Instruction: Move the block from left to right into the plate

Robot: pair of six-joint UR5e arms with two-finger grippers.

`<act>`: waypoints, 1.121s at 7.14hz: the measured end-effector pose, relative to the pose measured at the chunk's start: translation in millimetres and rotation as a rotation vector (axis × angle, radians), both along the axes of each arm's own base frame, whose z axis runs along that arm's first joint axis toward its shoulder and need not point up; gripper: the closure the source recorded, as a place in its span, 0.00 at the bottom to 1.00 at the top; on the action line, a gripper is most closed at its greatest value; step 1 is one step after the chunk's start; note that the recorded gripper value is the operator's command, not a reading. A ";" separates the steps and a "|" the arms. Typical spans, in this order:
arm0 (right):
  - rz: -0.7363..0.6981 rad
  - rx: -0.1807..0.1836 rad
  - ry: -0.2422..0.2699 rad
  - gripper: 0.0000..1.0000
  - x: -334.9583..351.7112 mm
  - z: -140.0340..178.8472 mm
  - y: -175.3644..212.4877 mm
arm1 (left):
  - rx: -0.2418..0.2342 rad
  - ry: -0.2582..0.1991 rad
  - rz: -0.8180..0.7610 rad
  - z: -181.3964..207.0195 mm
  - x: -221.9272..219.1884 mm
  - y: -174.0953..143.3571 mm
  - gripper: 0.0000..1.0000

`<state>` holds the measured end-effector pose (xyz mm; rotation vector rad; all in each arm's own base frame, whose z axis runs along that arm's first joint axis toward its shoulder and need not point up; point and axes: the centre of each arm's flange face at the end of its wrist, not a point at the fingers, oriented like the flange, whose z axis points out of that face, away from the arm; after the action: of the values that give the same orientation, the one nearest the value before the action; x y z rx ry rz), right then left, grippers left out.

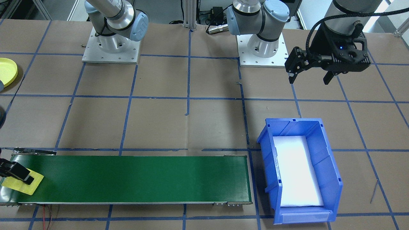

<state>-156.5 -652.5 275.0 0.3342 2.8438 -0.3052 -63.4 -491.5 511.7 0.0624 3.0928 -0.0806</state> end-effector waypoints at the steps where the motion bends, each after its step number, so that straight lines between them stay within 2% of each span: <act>1: 0.004 0.036 0.035 0.68 -6.8 22.7 16.2 | -0.003 -0.002 0.000 1.5 0.0 -0.1 0.00; 3: -0.002 0.172 0.043 0.68 -45.6 65.1 86.5 | -0.005 -0.004 0.000 2.9 -0.1 -0.2 0.00; 4: 0.030 0.209 0.072 0.68 -76.0 71.7 125.0 | -0.004 -0.004 0.000 2.5 -0.1 -0.1 0.00; 5: 0.054 0.242 0.093 0.68 -117.7 68.5 163.7 | -0.002 -0.004 -0.001 1.3 0.0 0.0 0.00; 8: 0.066 0.288 0.062 0.67 -226.3 37.4 277.3 | 0.007 -0.005 -0.002 -2.8 -0.4 0.7 0.00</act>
<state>-382.7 -375.2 312.4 0.2895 2.9534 0.1117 -63.9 -490.9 508.9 0.0656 3.0887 -0.0697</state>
